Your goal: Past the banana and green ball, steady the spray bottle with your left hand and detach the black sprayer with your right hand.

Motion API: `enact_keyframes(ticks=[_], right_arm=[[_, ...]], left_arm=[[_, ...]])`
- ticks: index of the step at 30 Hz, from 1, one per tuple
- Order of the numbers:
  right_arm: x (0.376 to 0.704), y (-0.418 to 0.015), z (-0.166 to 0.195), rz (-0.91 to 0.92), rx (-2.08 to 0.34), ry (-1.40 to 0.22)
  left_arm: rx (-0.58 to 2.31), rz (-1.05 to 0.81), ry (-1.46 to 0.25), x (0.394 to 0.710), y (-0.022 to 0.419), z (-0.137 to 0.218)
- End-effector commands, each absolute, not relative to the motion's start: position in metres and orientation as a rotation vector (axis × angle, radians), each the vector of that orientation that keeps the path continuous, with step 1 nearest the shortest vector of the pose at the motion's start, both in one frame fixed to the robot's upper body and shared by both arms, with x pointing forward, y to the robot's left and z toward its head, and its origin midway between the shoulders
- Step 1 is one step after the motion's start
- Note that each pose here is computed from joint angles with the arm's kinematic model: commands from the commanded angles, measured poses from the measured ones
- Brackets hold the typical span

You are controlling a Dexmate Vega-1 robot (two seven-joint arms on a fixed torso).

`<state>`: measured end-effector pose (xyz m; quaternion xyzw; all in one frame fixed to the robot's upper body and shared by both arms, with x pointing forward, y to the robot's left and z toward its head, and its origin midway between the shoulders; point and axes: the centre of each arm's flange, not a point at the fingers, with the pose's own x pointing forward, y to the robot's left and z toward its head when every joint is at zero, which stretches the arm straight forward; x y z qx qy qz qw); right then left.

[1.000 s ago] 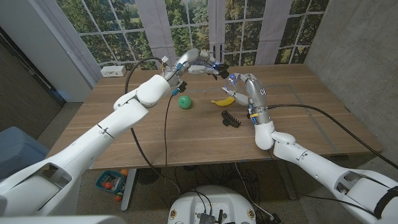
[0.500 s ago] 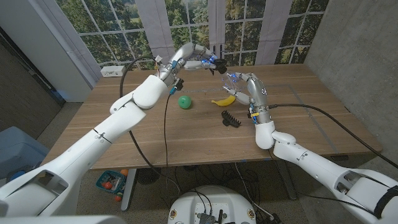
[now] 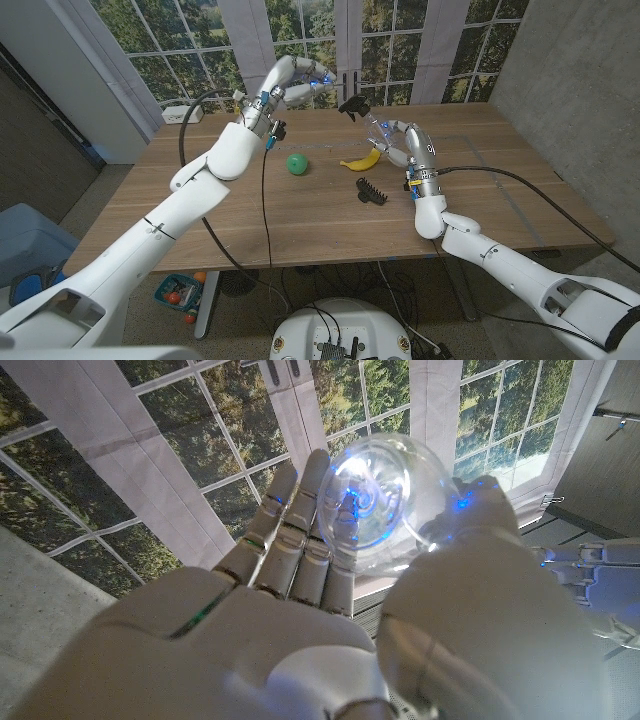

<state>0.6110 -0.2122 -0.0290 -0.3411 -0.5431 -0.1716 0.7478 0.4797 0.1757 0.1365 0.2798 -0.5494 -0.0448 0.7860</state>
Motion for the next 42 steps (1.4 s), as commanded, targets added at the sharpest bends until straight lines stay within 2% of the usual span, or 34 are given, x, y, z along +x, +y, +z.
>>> enact_keyframes(ticks=[1, 16, 22, 42], right_arm=[[0.609, -0.216, -0.024, -0.363, -0.676, -1.171], [0.593, -0.211, -0.020, -0.364, -0.698, -1.267], [0.584, -0.206, -0.019, -0.363, -0.730, -1.319], [0.570, -0.195, -0.019, -0.354, -0.787, -1.399]], left_arm=[[0.581, -0.060, -1.194, 0.471, 0.181, 0.128], [0.716, -0.282, -0.973, 0.489, 0.178, 0.139], [0.769, -0.300, -0.898, 0.497, 0.174, 0.142], [0.849, -0.403, -0.809, 0.515, 0.156, 0.152]])
